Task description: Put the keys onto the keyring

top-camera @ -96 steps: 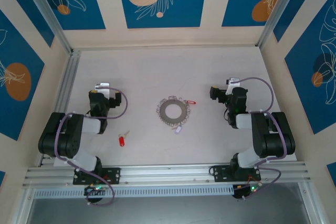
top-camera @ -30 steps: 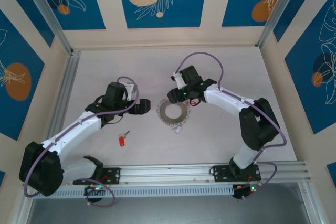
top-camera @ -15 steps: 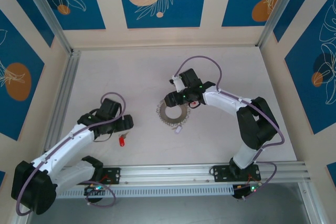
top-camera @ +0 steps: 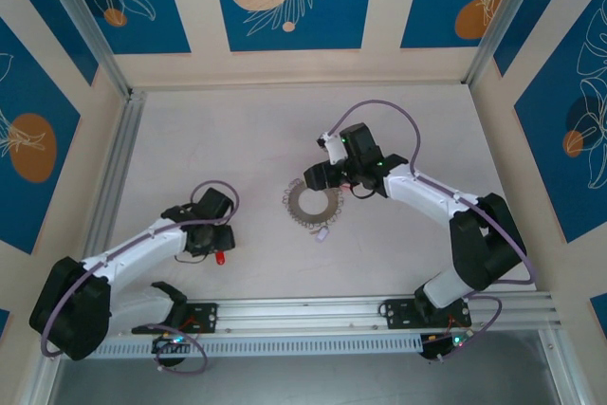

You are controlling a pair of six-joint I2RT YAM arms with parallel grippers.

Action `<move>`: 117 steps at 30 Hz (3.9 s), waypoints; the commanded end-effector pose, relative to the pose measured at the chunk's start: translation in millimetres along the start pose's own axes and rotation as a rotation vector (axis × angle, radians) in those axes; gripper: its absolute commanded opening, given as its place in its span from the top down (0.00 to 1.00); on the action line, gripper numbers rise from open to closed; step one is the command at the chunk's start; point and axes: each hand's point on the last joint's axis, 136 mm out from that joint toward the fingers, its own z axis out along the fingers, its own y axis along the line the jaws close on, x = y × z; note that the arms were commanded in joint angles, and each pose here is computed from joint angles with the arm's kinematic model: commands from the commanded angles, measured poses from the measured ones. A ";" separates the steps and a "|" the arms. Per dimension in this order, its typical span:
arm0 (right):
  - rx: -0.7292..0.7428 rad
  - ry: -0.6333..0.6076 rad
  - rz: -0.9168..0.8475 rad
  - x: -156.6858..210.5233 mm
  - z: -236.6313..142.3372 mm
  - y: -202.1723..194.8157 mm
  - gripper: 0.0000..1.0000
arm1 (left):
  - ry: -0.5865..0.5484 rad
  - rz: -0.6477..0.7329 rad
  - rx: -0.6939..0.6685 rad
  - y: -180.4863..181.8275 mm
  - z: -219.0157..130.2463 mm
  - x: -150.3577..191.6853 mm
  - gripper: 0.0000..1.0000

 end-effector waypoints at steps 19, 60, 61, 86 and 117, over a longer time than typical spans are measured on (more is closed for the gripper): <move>0.022 -0.068 0.044 -5.3 -28.4 -20.1 0.35 | 0.067 0.190 0.044 -61.3 21.8 27.2 0.80; 0.064 0.119 0.051 2.4 21.2 -31.5 0.39 | -0.036 0.294 0.480 -155.2 -53.8 -12.8 0.48; 0.066 0.134 0.043 2.1 28.2 -30.5 0.40 | -0.057 0.276 0.495 -153.0 -54.4 -21.8 0.46; 0.189 0.381 -0.029 15.5 102.0 -49.2 0.72 | -0.125 0.271 0.543 -143.8 -38.4 -69.0 0.38; 0.224 0.420 -0.068 24.4 104.5 -44.6 0.88 | -0.149 0.272 0.542 -139.6 -39.5 -73.1 0.38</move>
